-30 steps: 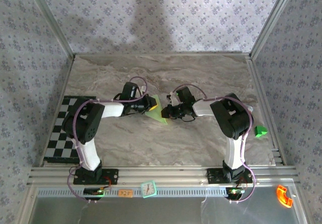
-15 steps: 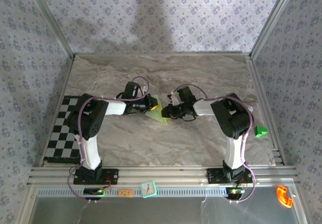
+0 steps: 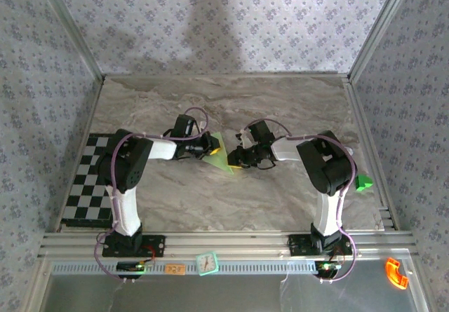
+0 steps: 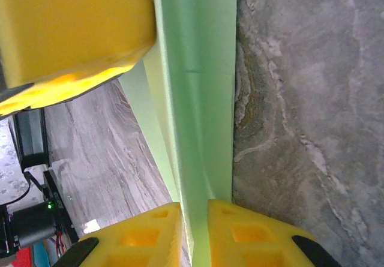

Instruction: Fold a paper plane with a square sheet of paper (pick it up from the middle)

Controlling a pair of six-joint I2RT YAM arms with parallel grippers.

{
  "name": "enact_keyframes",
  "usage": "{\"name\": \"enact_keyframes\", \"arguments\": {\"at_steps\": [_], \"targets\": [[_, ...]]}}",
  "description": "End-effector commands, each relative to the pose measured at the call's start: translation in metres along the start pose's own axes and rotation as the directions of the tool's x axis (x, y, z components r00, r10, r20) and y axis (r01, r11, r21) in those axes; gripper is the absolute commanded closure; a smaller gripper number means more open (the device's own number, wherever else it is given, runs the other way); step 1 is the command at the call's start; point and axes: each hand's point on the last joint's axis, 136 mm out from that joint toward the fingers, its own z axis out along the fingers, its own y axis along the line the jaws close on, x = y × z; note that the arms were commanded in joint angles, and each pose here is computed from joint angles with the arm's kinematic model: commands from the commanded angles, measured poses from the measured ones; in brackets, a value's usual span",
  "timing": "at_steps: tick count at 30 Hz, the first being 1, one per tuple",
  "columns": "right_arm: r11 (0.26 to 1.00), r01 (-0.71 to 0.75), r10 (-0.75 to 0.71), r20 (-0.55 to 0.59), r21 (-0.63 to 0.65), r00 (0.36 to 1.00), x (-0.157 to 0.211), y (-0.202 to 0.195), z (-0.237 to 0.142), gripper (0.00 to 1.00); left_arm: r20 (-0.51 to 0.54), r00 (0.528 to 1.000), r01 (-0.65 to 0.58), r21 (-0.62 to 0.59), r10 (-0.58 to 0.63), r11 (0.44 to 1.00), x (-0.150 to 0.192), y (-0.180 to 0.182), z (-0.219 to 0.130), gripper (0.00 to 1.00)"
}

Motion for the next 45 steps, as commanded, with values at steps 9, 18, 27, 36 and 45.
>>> {"name": "enact_keyframes", "arguments": {"at_steps": [9, 18, 27, 36, 45], "targets": [[0.996, -0.041, 0.046, -0.07, 0.076, 0.996, 0.02, -0.022, 0.006, 0.83, -0.026, 1.0, -0.01, 0.002, 0.01, 1.0, -0.001, 0.0, 0.003, 0.91], [0.991, -0.071, 0.081, -0.095, 0.11, 0.992, 0.024, -0.029, 0.007, 0.84, -0.032, 0.999, -0.007, -0.002, 0.007, 1.0, 0.0, 0.003, 0.005, 0.91], [0.987, -0.094, 0.108, -0.105, 0.13, 0.989, 0.026, -0.033, 0.008, 0.87, -0.04, 0.999, -0.005, -0.006, 0.005, 1.0, 0.0, 0.005, 0.008, 0.91], [0.982, -0.121, 0.137, -0.108, 0.148, 0.985, 0.027, -0.038, 0.008, 0.87, -0.048, 0.999, -0.009, -0.011, 0.009, 1.0, 0.0, 0.008, 0.011, 0.91], [0.98, -0.132, 0.15, -0.108, 0.151, 0.983, 0.028, -0.039, 0.007, 0.87, -0.055, 0.998, -0.004, -0.019, 0.003, 1.0, 0.0, 0.011, 0.013, 0.91]]}}
